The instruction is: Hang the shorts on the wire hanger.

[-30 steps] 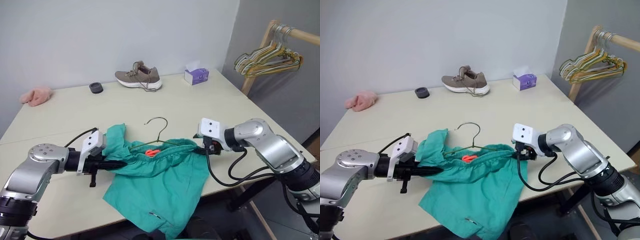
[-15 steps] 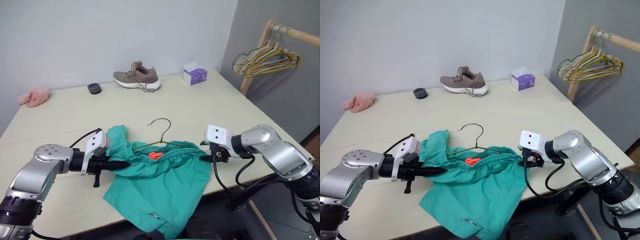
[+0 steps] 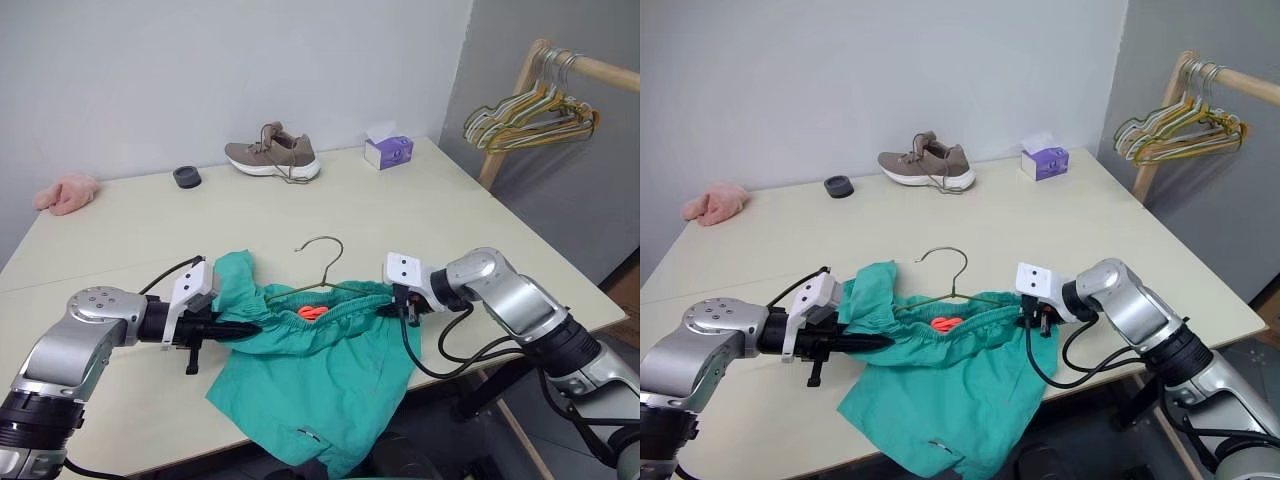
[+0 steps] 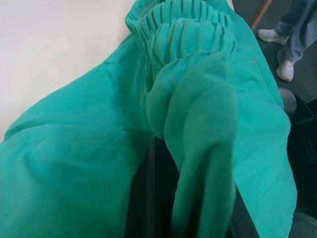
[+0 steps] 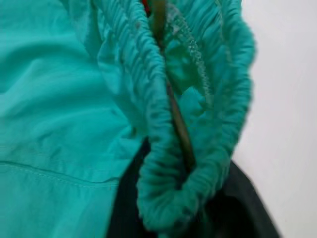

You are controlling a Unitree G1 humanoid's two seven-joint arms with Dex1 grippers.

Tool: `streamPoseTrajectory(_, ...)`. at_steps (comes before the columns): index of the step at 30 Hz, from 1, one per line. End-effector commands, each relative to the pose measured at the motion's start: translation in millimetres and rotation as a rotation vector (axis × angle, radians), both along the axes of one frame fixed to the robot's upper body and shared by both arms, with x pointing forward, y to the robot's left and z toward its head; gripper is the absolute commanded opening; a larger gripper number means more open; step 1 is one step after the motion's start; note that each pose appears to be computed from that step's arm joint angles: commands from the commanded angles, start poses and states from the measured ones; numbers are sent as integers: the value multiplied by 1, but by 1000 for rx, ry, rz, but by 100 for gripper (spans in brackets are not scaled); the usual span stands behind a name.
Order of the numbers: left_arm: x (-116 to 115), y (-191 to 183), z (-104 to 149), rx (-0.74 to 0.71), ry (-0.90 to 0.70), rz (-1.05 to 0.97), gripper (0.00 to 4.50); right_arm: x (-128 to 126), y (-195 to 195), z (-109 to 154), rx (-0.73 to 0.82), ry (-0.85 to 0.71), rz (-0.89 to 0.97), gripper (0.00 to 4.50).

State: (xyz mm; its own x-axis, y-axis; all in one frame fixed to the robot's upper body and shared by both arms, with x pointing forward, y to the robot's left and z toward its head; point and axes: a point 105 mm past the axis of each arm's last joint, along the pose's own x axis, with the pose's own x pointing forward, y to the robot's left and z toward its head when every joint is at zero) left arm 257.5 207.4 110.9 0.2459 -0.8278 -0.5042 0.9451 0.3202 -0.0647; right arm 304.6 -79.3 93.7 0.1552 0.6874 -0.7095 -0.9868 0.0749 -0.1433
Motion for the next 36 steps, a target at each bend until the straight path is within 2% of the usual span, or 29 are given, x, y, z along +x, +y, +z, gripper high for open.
streamPoseTrajectory(1, 3, -7, 12, -21, -53, -30, 0, 4, 4, 20, 22, -55, 25, 3)
streamPoseTrajectory(6, 8, -9, 13, -51, -61, -3, 0, -4, 4, 26, 51, -23, 29, 3)
streamPoseTrajectory(9, 22, -6, 15, -75, -100, 77, 76, -8, 2, 30, 74, -2, 10, 0)
streamPoseTrajectory(13, 26, 2, 17, -88, -121, 126, 189, -11, -8, 33, 82, 15, -36, 0)
streamPoseTrajectory(18, 43, 27, 27, -88, -236, 269, 343, -15, -24, 30, 78, 39, -104, 0)
streamPoseTrajectory(22, 58, 53, 35, -120, -282, 423, 343, -15, -45, 23, 79, 71, -219, 0)
streamPoseTrajectory(25, 59, 54, 38, -170, -268, 448, 343, -15, -63, 21, 106, 95, -342, 0)
streamPoseTrajectory(28, 53, 31, 37, -212, -226, 366, 395, -16, -92, 20, 142, 116, -522, 0)
streamPoseTrajectory(30, 49, 5, 39, -253, -203, 279, 447, -20, -114, 19, 161, 127, -648, 0)
streamPoseTrajectory(36, 42, -62, 60, -398, -173, 91, 447, -36, -175, 20, 226, 114, -1006, 0)
